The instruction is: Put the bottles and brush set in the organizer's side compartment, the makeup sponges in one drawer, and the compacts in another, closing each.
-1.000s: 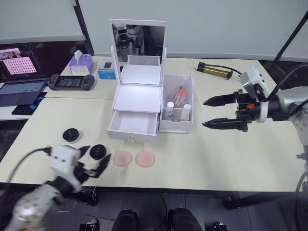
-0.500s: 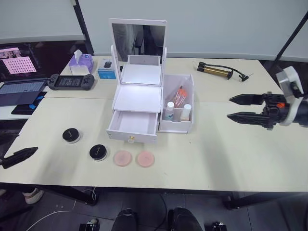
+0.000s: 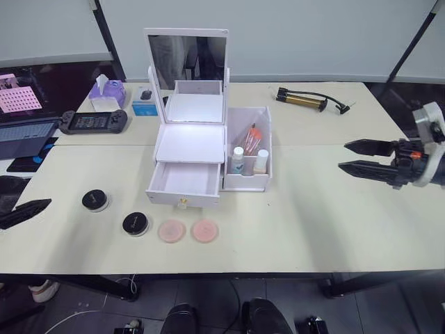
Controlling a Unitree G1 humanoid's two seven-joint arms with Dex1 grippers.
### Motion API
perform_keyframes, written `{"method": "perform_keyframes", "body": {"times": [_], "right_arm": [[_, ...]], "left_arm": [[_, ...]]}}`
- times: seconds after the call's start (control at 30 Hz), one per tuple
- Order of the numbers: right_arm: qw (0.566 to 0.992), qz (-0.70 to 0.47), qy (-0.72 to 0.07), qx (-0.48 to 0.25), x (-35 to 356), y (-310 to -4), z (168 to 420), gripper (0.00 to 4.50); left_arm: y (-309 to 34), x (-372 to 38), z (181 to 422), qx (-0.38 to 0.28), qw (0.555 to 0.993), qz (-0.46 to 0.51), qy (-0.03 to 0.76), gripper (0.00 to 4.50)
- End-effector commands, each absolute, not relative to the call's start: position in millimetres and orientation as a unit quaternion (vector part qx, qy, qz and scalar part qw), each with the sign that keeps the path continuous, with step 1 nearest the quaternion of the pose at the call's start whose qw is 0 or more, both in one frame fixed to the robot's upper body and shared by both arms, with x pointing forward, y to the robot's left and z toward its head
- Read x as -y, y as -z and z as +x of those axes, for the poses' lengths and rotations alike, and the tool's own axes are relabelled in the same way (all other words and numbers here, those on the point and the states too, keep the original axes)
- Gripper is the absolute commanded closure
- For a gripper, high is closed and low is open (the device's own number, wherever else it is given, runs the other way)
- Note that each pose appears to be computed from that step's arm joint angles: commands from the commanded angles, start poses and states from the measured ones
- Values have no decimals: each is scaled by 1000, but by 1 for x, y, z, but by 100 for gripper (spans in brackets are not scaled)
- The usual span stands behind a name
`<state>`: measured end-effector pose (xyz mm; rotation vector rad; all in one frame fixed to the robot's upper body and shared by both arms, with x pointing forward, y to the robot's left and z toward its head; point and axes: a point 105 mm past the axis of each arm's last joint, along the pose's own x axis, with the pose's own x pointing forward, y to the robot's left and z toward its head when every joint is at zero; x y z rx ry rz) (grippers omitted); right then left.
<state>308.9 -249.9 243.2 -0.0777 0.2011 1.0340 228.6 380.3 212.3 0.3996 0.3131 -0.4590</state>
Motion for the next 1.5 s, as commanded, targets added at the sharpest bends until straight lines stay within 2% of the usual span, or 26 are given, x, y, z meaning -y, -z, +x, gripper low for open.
{"method": "perform_keyframes", "body": {"times": [0.03,0.23,0.33,0.4,0.67,0.73,0.83,0.93,1.2,1.3,1.5], "right_arm": [[847,-74,-523,-65,227,-270,308,0],[795,-125,-593,-39,180,-294,296,0],[751,-121,-644,-76,167,-293,278,0],[734,-131,-660,-92,159,-288,270,0],[725,-160,-659,-121,148,-276,256,0],[730,-169,-651,-126,148,-273,256,0],[739,-173,-637,-133,149,-271,254,0],[745,-165,-630,-144,150,-270,250,0],[753,-165,-620,-146,151,-272,246,0],[755,-167,-617,-148,151,-273,247,0],[758,-166,-614,-145,154,-277,248,0]], "left_arm": [[-209,-368,229,-159,932,218,241,3],[-192,-303,215,-171,903,148,366,3],[-172,-264,200,-212,866,117,437,3],[-160,-244,198,-211,857,101,458,3],[-131,-151,204,-161,828,131,521,3],[-127,-134,210,-147,831,130,520,3],[-116,-125,233,-121,858,174,468,3],[-108,-112,244,-113,867,160,459,3],[-97,-87,256,-109,873,159,448,3],[-94,-89,265,-109,884,175,419,3],[-83,-84,260,-147,868,208,427,3]]}}
